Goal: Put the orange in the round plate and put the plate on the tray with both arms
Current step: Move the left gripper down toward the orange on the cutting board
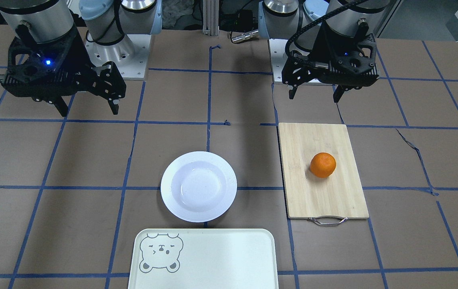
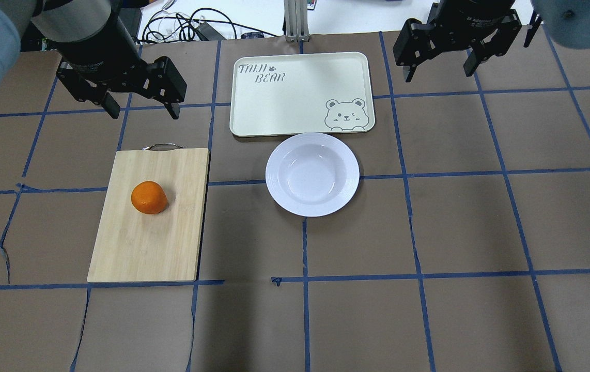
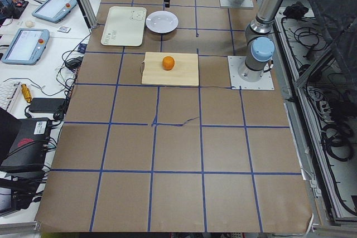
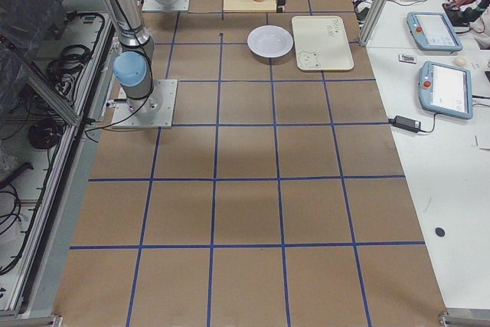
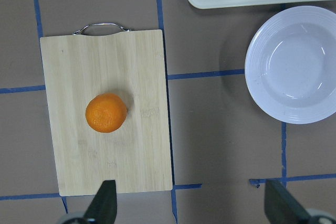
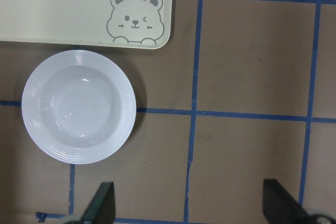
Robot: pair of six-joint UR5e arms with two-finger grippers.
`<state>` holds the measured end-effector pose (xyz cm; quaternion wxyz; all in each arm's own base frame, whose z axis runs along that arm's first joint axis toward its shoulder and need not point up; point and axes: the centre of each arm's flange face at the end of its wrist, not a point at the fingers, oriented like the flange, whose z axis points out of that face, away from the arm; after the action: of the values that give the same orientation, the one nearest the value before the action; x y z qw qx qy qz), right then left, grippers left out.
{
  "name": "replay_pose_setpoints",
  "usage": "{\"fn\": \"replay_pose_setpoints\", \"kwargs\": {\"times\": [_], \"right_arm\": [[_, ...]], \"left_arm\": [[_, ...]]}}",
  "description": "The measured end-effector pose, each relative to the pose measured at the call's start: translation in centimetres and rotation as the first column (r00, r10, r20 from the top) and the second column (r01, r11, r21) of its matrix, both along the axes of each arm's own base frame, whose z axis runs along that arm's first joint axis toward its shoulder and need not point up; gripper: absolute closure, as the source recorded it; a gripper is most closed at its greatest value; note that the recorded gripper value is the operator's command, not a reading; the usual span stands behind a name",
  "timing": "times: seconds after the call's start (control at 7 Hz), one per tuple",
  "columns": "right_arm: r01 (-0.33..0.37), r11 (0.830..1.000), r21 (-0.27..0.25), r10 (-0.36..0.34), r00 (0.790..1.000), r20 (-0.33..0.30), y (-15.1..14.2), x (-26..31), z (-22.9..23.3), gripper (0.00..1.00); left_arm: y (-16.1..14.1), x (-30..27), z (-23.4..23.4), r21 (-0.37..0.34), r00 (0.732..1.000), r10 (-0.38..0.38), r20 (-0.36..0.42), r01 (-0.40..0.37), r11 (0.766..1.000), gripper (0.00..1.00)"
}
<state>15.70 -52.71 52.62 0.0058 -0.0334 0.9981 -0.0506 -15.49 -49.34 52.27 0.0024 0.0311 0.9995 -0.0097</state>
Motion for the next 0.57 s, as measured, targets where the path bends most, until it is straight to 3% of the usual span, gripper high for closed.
{"fn": "replay_pose_setpoints", "kwargs": {"times": [0.57], "right_arm": [[-0.001,1.0,0.008,0.001,1.0,-0.001,-0.07,-0.25,-0.23,0.0]], "left_arm": [[-0.48,0.75,-0.26,0.005,1.0,0.013,-0.001,-0.013,1.0,0.0]]}}
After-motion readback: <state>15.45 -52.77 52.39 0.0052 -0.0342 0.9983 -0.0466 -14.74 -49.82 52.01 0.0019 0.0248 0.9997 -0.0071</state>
